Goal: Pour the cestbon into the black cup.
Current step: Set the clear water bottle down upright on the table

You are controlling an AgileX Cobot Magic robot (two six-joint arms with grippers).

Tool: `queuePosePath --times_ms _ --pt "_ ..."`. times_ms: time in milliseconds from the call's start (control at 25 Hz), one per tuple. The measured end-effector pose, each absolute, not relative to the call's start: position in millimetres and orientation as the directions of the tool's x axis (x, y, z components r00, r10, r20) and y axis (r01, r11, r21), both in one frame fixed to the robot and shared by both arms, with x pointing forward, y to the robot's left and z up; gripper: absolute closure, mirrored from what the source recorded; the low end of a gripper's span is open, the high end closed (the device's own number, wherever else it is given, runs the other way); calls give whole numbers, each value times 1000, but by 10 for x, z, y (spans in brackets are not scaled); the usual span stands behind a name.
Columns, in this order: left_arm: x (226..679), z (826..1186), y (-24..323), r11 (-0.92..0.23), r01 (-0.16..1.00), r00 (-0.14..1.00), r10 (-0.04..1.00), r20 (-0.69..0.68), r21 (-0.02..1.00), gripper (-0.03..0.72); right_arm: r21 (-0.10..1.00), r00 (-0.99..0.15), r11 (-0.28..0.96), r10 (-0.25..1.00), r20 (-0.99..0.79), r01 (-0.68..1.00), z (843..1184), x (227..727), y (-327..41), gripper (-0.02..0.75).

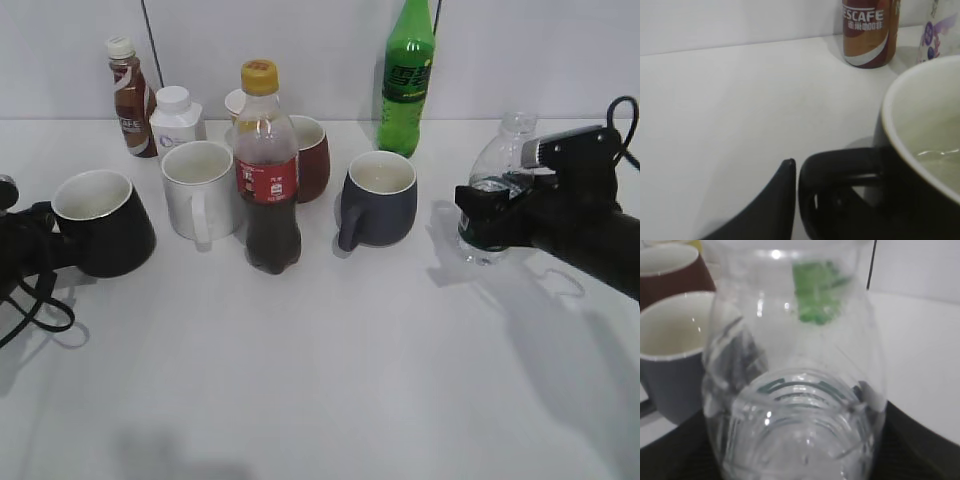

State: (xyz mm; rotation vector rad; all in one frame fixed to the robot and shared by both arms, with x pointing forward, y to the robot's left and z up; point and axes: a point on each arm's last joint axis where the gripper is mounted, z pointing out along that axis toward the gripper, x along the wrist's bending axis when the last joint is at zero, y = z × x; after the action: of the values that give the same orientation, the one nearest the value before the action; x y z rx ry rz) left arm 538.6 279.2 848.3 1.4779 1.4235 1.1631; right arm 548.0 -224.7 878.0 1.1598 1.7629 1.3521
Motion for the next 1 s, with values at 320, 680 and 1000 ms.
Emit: queuePosePath --times_ms 320,680,1000 --pt "5343 8470 2803 -87 306 -43 994 105 948 507 957 -436 95 899 36 275 8714 5470 -2232 233" --pt "5225 8439 2817 -95 329 -37 993 113 940 413 954 -439 101 898 34 282 8706 5466 -2231 228" --pt "5138 8400 2822 -99 365 -26 993 117 926 408 958 -442 98 897 33 270 8716 5468 -2227 144"
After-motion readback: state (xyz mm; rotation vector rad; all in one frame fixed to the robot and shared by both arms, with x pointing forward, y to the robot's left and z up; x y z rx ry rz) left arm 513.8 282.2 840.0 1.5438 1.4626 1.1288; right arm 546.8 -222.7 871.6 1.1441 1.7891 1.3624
